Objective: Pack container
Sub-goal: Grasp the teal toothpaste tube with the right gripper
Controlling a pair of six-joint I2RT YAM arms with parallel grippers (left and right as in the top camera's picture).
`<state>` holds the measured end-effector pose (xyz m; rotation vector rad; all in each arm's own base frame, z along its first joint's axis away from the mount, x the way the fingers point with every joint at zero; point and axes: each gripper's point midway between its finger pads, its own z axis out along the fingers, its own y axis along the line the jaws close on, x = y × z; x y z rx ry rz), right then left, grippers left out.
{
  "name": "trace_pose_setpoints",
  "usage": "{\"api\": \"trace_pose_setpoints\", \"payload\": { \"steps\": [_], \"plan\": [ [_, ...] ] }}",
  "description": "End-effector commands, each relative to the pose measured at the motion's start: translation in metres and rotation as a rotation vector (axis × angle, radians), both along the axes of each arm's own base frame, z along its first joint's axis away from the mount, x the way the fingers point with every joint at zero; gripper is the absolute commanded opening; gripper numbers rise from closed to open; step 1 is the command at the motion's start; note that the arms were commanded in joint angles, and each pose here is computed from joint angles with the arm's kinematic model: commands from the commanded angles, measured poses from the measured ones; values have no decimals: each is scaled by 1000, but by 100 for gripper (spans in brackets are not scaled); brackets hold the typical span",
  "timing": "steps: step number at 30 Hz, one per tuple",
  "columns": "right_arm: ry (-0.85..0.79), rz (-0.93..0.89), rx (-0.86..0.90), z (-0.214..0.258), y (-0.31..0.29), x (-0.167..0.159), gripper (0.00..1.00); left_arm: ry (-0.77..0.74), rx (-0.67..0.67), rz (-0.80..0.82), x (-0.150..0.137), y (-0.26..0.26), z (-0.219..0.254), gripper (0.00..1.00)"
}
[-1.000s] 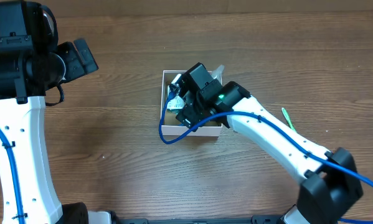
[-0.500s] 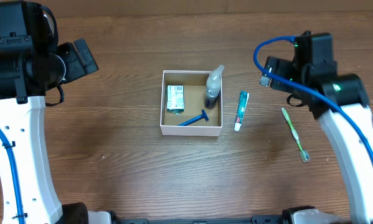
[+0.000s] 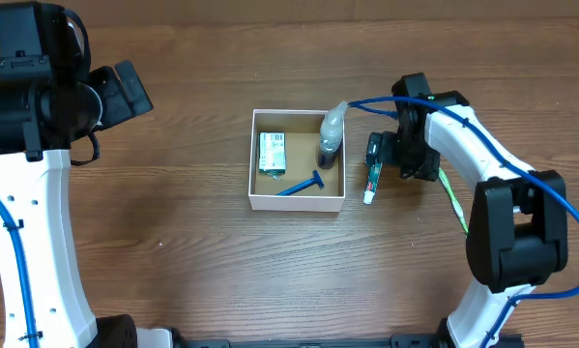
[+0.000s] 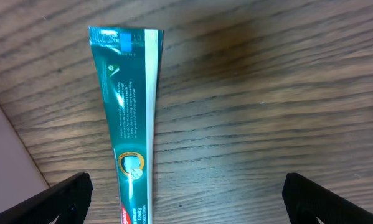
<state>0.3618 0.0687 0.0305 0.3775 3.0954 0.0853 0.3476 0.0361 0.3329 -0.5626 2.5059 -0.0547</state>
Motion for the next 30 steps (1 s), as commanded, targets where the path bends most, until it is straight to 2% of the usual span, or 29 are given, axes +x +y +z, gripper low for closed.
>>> {"api": "trace_pose_setpoints", "payload": {
  "steps": [1, 19, 30],
  "plan": [
    [-4, 5, 22, -2, 6, 3, 100, 0, -11, 6, 0, 0, 0, 100],
    [62, -23, 11, -21, 4, -6, 100, 0, -11, 6, 0, 0, 0, 100],
    [97, -28, 5, -43, 1, -25, 100, 0, -11, 6, 0, 0, 0, 100]
  ]
}}
